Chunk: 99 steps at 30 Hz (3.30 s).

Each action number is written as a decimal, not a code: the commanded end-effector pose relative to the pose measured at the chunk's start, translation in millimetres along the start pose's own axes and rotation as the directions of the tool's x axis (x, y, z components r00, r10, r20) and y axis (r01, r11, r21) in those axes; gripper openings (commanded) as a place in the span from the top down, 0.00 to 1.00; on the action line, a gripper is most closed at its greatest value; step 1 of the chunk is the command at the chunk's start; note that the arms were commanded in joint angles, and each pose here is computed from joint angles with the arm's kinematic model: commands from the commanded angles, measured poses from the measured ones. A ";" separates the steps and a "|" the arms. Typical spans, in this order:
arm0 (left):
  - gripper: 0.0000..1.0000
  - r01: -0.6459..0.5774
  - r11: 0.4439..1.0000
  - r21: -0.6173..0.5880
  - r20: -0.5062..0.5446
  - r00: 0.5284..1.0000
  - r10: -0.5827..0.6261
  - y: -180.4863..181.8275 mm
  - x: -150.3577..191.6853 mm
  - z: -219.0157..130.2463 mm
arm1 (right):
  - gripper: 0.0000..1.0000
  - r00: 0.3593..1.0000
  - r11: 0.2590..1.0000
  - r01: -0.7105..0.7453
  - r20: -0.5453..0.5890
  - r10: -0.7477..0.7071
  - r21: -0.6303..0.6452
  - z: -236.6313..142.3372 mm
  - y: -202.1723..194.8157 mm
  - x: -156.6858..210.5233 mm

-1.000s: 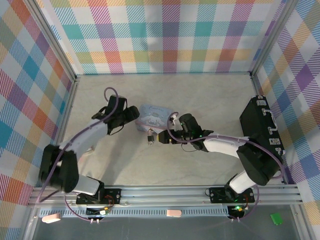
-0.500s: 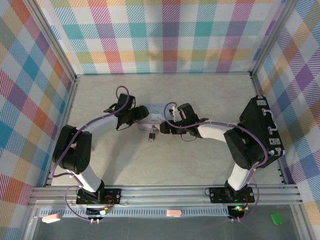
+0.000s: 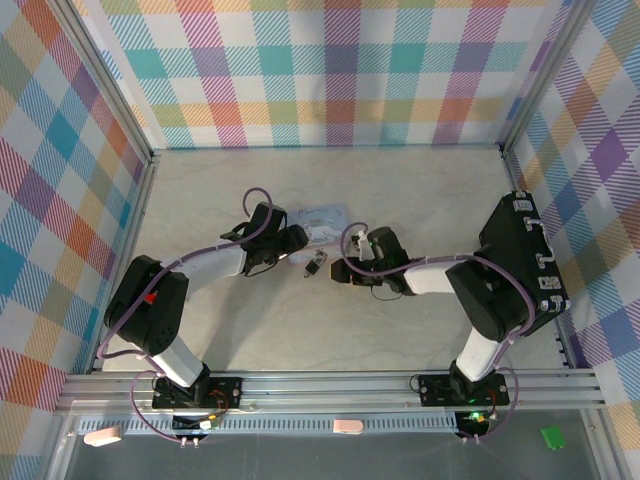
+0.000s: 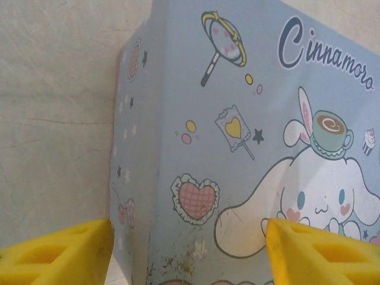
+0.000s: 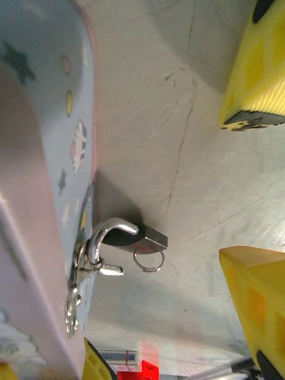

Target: Unlock the padlock with the key

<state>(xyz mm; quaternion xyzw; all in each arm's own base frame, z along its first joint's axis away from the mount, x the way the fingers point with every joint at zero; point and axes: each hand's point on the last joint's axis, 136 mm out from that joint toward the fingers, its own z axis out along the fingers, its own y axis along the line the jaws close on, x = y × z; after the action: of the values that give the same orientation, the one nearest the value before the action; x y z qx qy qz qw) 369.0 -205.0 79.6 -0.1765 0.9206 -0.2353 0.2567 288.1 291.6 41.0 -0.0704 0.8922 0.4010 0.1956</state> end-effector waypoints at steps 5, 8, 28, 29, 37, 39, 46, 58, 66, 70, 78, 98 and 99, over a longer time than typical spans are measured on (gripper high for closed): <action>0.33 0.060 0.996 -0.070 -0.026 0.998 -0.062 16.7 11.6 0.7 | 0.49 0.989 0.998 -0.042 0.140 0.049 -0.047 12.6 26.3 -10.6; 0.33 0.095 0.993 -0.063 -0.032 0.995 -0.097 16.5 14.6 1.6 | 0.54 0.983 0.995 -0.099 0.152 0.102 -0.027 20.9 21.1 -11.4; 0.34 0.111 0.993 -0.035 -0.059 0.992 -0.113 12.5 22.4 0.1 | 0.68 0.979 0.984 -0.162 0.112 0.169 -0.071 53.3 30.9 -14.9; 0.34 0.111 0.993 -0.036 -0.060 0.992 -0.113 12.9 22.9 0.1 | 0.69 0.980 0.985 -0.160 0.112 0.166 -0.065 54.1 31.4 -15.7; 0.34 0.120 0.992 -0.026 -0.066 0.990 -0.122 9.7 27.1 0.1 | 0.70 0.959 0.976 -0.216 0.186 0.215 -0.015 59.8 15.3 -26.2; 0.34 0.119 0.993 -0.025 -0.071 0.990 -0.120 9.1 28.5 0.5 | 0.71 0.947 0.970 -0.244 0.214 0.240 -0.010 61.4 10.7 -30.6; 0.34 0.124 0.992 -0.029 -0.081 0.989 -0.126 9.6 34.2 0.6 | 0.75 0.929 0.964 -0.263 0.281 0.239 0.047 63.6 1.7 -40.8; 0.34 0.129 0.991 -0.032 -0.095 0.987 -0.132 8.2 41.5 2.2 | 0.87 0.916 0.963 -0.266 0.323 0.239 0.042 74.7 9.7 -58.8; 0.34 0.128 0.990 -0.052 -0.075 0.988 -0.132 10.3 37.2 1.6 | 1.00 0.910 0.955 -0.292 0.321 0.263 0.045 62.4 9.1 -52.0; 0.34 0.132 0.989 -0.061 -0.076 0.988 -0.137 12.3 38.0 3.9 | 1.00 0.895 0.954 -0.301 0.346 0.279 0.009 54.2 15.7 -56.7; 0.33 0.116 0.993 -0.007 -0.049 0.992 -0.116 -1.9 26.7 -3.6 | 1.00 0.860 0.930 -0.357 0.358 0.365 -0.088 53.2 22.2 -59.2; 0.29 0.187 0.982 0.012 -0.009 0.982 -0.186 4.1 -26.7 -14.6 | 1.00 0.785 0.862 -0.445 0.357 0.506 -0.242 53.6 38.8 -82.2; 0.29 0.191 0.982 0.014 -0.011 0.982 -0.190 4.0 -27.1 -12.0 | 1.00 0.781 0.858 -0.451 0.357 0.512 -0.246 53.5 38.9 -82.7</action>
<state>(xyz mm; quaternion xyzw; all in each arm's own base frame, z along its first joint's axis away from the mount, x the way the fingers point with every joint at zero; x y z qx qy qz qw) 383.6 -183.0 104.5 -0.2537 0.8944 -0.2656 0.2551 355.3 348.7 49.6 0.2213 0.8159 0.4724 0.2493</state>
